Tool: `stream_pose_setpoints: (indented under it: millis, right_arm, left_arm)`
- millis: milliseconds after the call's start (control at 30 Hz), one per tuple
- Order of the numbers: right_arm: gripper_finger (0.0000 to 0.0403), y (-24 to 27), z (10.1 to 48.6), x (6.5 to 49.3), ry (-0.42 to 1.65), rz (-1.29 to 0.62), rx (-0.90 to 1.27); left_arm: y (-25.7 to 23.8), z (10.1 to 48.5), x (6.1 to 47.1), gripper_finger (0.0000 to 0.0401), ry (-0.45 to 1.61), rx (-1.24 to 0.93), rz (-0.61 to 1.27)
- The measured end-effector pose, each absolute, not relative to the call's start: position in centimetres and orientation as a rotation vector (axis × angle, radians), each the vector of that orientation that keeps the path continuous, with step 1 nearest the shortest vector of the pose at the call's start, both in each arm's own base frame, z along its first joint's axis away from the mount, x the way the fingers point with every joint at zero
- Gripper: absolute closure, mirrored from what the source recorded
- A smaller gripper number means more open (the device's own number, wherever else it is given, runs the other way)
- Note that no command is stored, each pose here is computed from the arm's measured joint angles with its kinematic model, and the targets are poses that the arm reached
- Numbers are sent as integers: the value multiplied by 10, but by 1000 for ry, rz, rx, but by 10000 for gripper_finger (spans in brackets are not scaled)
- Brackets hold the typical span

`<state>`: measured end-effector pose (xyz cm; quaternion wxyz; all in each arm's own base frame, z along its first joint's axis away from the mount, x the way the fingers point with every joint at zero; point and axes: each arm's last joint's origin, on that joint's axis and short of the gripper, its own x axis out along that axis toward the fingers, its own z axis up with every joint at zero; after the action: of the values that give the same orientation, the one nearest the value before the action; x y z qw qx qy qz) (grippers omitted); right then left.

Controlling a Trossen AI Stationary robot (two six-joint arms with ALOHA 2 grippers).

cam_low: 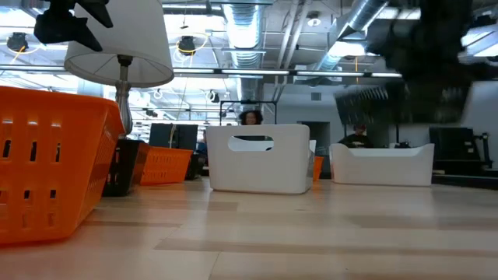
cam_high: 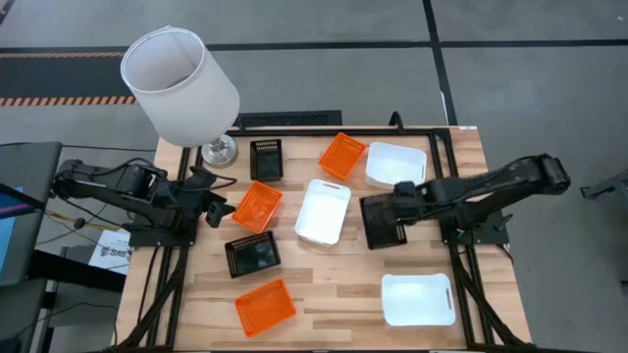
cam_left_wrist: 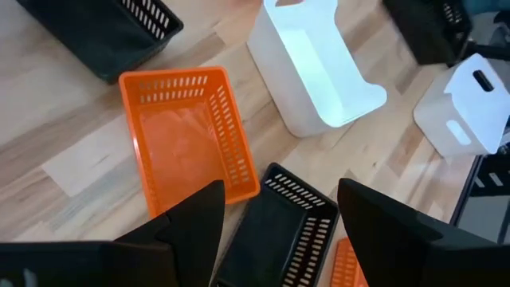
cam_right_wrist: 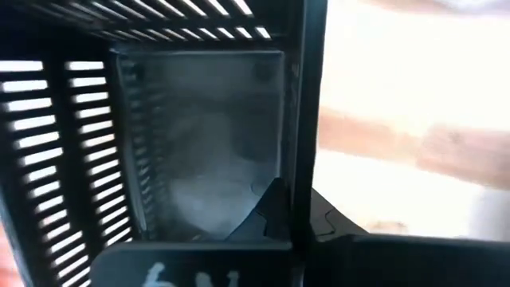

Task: Stack baskets by color
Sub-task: Stack the bottom right black bin on top of the top black bin

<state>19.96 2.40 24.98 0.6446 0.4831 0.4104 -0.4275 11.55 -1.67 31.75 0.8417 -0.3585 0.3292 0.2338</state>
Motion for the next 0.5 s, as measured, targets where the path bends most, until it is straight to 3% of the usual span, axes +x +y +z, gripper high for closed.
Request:
stream_pose_setpoints:
  millis: [200, 500]
  right_arm:
    - [400, 14, 300, 225, 693, -820, 1065]
    - [401, -44, 331, 304, 464, -705, 919]
  left_arm:
    - [-15, 319, 114, 168, 666, -749, 517]
    - [-15, 320, 115, 168, 615, -780, 553]
